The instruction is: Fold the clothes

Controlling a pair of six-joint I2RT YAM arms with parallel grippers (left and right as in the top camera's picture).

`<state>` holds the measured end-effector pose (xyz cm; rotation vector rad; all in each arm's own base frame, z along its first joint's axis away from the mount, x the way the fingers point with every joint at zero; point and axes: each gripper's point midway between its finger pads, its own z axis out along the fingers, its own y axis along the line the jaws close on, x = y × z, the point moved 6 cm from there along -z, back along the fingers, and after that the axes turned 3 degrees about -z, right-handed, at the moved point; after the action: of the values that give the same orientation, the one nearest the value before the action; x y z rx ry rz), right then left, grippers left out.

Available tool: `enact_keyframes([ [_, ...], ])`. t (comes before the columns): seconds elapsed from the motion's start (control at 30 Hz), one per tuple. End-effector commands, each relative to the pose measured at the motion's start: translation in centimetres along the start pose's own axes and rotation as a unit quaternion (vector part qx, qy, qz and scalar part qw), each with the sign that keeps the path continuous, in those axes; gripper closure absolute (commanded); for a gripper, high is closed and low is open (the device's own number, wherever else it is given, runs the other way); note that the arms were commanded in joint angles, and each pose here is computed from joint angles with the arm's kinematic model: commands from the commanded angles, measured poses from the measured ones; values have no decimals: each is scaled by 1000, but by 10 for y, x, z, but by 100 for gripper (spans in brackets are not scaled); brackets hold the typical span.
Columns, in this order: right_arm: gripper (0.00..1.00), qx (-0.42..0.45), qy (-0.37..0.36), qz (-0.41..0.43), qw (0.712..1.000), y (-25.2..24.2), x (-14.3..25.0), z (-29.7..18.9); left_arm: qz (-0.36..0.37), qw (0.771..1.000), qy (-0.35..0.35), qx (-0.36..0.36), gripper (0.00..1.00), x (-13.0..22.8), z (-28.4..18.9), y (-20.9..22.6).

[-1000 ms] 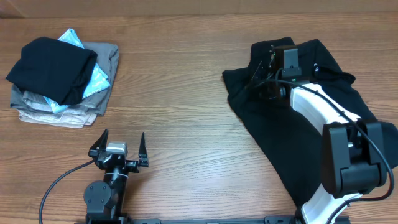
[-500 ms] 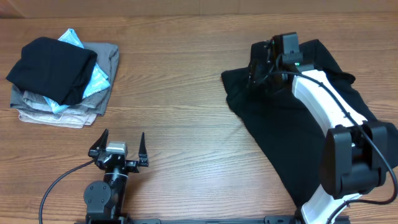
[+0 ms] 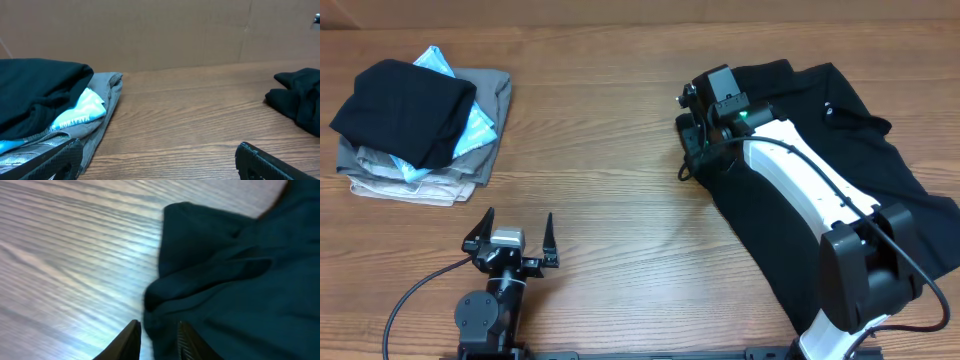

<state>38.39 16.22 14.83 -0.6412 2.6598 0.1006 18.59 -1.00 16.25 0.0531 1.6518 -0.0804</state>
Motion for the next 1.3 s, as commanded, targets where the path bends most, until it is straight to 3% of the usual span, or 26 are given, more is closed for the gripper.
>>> enact_keyframes([
  [0.0,72,20,-3,-38,999,-7,1,4,14,1000,-4,0,0,1,0,0],
  [0.17,72,-37,-16,-63,997,7,-2,3,14,1000,-4,-1,0,1,0,0],
  [0.43,71,-44,4,-76,996,9,9,11,14,1000,-4,-1,0,1,0,0],
  [0.7,61,-52,20,-80,995,10,19,38,14,1000,-4,-1,0,1,0,0],
  [1.27,60,-54,32,-85,994,10,24,76,14,1000,-4,-1,0,1,0,0],
])
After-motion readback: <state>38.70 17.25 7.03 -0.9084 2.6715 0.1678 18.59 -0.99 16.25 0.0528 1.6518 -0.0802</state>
